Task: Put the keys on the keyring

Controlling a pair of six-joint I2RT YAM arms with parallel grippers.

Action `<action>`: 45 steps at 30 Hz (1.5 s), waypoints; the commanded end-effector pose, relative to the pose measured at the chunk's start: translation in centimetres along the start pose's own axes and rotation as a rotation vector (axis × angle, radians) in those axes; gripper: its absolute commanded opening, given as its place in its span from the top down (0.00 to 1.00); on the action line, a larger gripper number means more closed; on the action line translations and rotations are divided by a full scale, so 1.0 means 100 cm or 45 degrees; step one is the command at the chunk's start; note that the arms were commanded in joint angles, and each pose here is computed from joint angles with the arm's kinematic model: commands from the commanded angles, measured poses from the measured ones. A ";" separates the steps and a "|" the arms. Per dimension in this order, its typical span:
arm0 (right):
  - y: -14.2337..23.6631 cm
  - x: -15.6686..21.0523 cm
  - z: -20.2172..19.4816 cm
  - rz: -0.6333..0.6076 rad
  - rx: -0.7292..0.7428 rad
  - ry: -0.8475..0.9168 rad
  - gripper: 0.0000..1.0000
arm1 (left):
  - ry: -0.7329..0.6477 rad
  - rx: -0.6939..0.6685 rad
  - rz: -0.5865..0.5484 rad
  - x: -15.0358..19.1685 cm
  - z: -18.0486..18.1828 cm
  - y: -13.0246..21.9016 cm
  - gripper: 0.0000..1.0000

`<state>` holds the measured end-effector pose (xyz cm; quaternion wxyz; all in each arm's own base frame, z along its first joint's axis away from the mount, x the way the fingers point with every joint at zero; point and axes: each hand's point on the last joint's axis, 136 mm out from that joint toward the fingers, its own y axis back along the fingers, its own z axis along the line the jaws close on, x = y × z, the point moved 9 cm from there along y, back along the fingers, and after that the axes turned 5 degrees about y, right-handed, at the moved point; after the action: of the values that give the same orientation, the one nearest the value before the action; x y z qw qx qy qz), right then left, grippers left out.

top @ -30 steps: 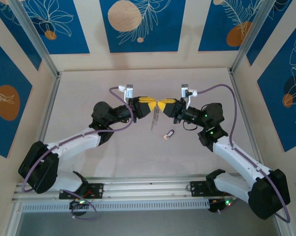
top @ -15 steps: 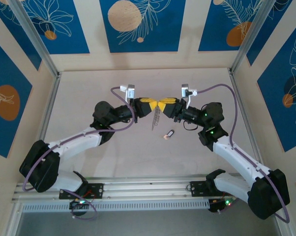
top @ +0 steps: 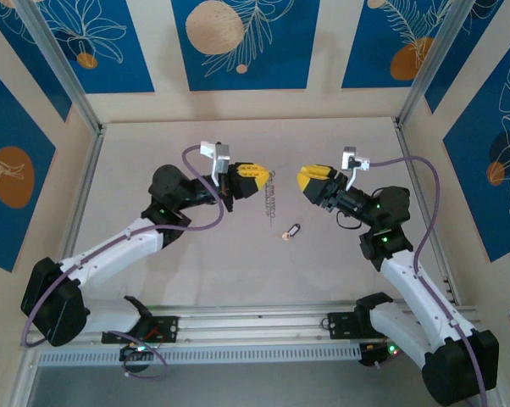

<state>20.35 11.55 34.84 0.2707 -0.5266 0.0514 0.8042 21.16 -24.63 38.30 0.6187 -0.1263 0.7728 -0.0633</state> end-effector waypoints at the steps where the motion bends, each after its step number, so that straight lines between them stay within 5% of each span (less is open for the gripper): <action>1: 0.003 -0.001 0.004 -0.016 -0.014 0.027 0.56 | -0.266 0.071 -0.077 -0.014 -0.014 -0.001 1.00; 20: -0.012 -0.003 0.018 0.081 -0.215 0.132 0.61 | -0.390 0.180 -0.123 -0.007 -0.007 -0.010 1.00; 45: -0.012 -0.010 0.042 0.252 -0.416 0.221 0.65 | -0.172 0.210 0.165 -0.019 -0.020 -0.009 1.00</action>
<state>18.20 13.58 36.73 0.1070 -0.6042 0.0072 0.7896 20.77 -25.34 39.27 0.6731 -0.0502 0.7356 -0.0569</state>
